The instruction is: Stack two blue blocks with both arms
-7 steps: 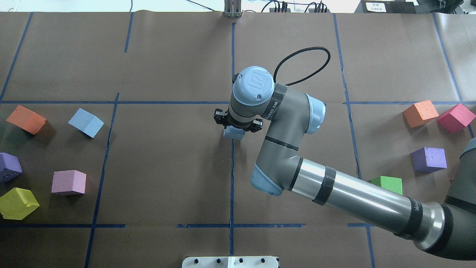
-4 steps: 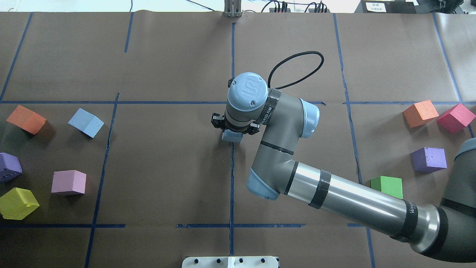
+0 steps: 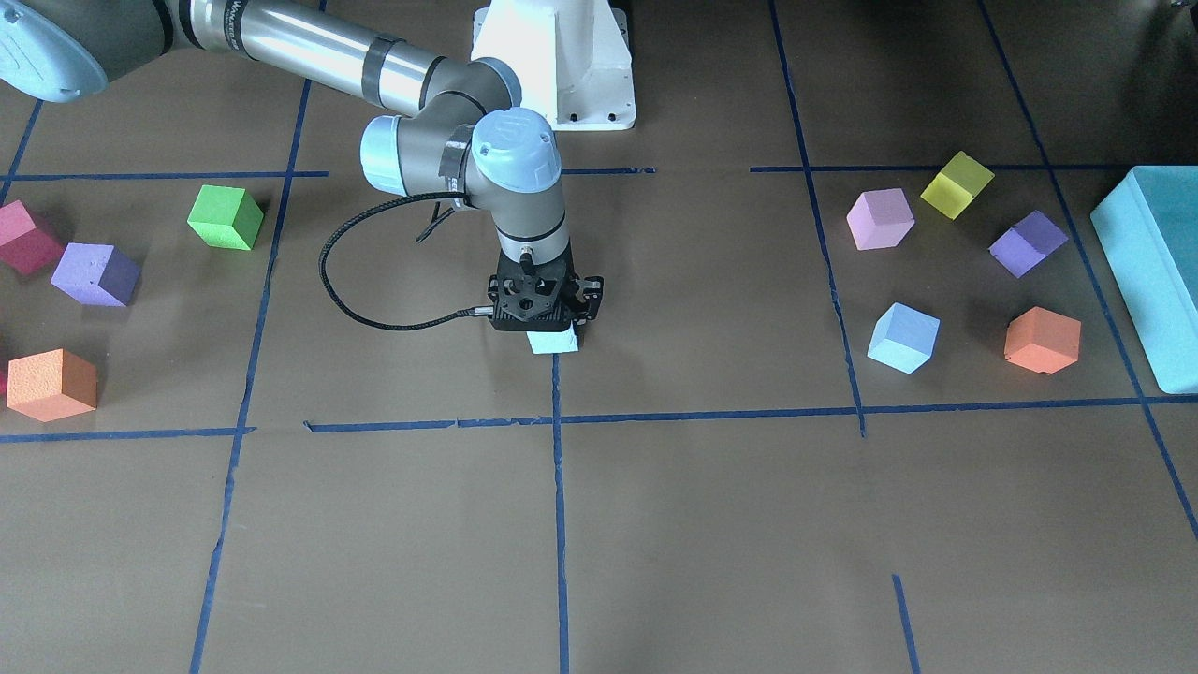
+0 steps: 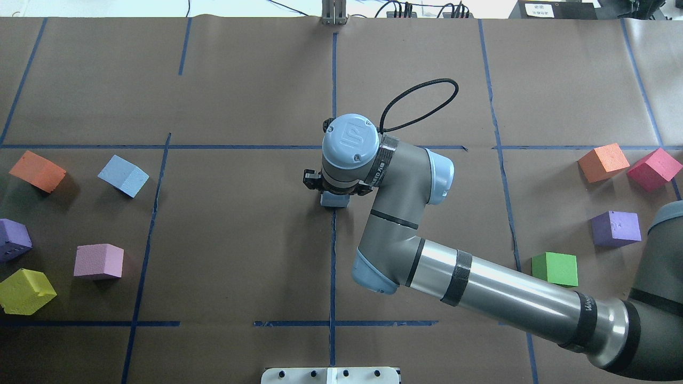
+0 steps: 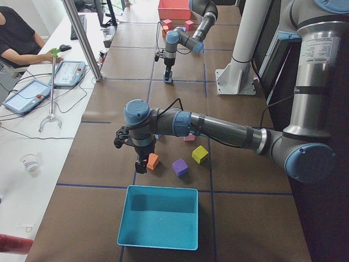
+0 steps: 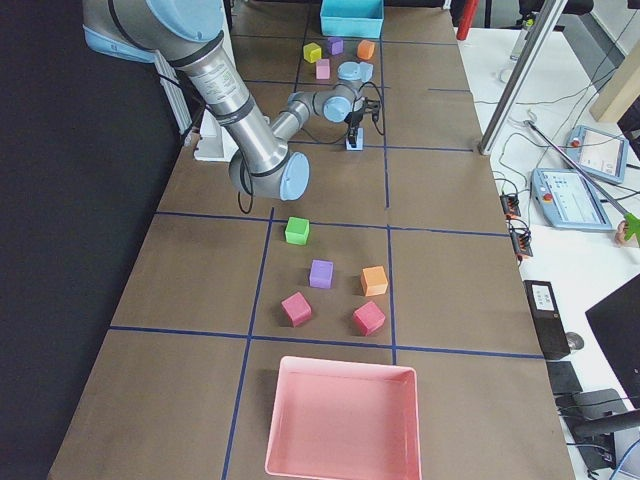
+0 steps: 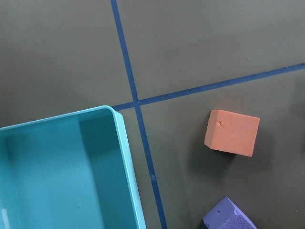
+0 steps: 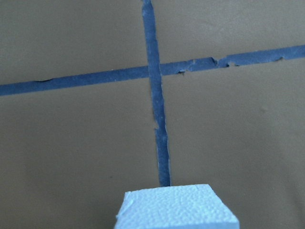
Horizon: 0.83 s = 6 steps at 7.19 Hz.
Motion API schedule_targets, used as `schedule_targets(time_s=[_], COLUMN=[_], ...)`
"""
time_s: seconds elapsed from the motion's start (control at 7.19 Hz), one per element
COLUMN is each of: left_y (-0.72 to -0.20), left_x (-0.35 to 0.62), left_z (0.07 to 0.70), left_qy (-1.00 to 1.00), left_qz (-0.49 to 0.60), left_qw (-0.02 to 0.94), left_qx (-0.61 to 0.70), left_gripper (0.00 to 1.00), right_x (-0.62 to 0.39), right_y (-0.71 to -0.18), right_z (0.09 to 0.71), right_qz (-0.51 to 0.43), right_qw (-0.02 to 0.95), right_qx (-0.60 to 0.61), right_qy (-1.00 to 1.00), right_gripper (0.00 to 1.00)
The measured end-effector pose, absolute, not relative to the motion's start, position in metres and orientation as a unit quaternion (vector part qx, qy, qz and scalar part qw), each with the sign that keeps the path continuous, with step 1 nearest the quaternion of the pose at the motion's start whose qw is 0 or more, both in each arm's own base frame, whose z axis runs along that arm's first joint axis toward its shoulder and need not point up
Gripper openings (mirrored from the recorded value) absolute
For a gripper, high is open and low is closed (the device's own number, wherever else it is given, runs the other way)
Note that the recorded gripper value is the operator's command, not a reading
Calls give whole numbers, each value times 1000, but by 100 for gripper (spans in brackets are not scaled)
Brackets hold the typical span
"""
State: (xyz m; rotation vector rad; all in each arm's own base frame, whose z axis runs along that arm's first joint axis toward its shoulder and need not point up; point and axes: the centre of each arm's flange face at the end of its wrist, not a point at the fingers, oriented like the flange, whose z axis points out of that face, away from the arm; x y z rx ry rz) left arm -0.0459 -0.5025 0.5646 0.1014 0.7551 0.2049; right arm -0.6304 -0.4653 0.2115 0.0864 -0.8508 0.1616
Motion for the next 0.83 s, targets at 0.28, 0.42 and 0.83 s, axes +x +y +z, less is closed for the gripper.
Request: schedule_targets(time_s=[0.28, 0.42, 0.83], left_y=[-502, -502, -503], left_x=[-46, -46, -46], left_z=[565, 564, 564], left_qy=[368, 368, 368], left_qz=[100, 100, 100], left_qw=[923, 923, 923], left_qx=[49, 50, 51], left_gripper=[100, 100, 100], right_x=[-634, -636, -624], right_y=[-461, -460, -459], right_z=[212, 213, 190], right_qz=[76, 76, 73], right_qw=[909, 910, 903], right_qx=[44, 47, 58], right_qy=[-407, -405, -420], right_gripper=[100, 100, 100])
